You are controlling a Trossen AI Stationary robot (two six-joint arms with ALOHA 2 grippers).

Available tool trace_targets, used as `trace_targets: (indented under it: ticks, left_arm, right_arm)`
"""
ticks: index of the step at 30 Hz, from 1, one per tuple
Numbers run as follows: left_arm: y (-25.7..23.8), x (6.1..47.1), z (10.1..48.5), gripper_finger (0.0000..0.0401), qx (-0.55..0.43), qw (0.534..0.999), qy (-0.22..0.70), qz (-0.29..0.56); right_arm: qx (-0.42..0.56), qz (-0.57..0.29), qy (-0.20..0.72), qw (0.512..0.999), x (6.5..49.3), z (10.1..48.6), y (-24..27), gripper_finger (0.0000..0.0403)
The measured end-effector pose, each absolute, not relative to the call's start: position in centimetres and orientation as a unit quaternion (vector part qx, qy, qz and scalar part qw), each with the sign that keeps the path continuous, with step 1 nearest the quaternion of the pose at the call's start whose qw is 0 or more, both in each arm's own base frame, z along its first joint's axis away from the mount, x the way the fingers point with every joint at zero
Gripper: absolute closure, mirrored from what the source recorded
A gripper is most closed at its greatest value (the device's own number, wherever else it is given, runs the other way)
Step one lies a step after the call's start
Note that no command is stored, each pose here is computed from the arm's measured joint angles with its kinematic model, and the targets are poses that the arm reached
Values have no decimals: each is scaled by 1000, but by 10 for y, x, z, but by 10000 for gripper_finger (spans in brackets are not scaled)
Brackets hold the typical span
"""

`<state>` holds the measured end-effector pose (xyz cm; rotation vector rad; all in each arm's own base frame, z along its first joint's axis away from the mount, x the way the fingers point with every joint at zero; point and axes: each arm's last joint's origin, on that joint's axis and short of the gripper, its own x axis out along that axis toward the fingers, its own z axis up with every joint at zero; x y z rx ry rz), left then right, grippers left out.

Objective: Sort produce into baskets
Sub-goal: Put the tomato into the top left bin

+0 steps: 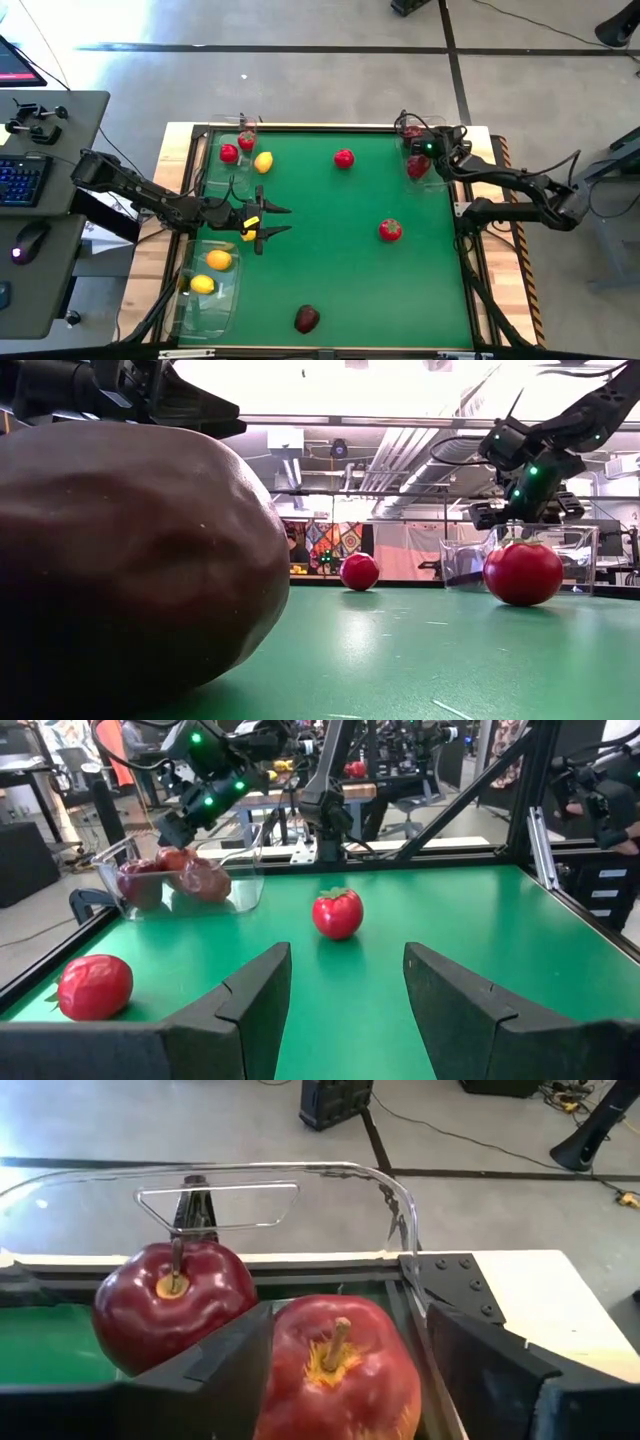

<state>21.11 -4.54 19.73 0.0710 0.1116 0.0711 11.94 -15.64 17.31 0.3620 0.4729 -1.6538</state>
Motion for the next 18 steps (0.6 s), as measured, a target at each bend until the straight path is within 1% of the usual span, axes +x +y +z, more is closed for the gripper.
trace_targets:
  ticks: [6, 10, 13, 16, 18]
  left_arm:
    - [-45, 211, 197, 217, 35, 997, 56, 36]
    - [-45, 211, 197, 217, 35, 997, 56, 36]
    - [-45, 211, 197, 217, 36, 997, 56, 36]
    - [-45, 211, 197, 217, 37, 997, 56, 36]
    - [-45, 211, 197, 217, 38, 997, 56, 36]
  right_arm:
    - [154, -719, 216, 642, 120, 175, -154, 137]
    - [139, -700, 204, 670, 124, 185, -148, 137]
    - [123, -657, 186, 720, 129, 197, -141, 139]
    - [112, -579, 161, 791, 137, 211, -134, 150]
    - [99, -519, 142, 837, 142, 219, -128, 163]
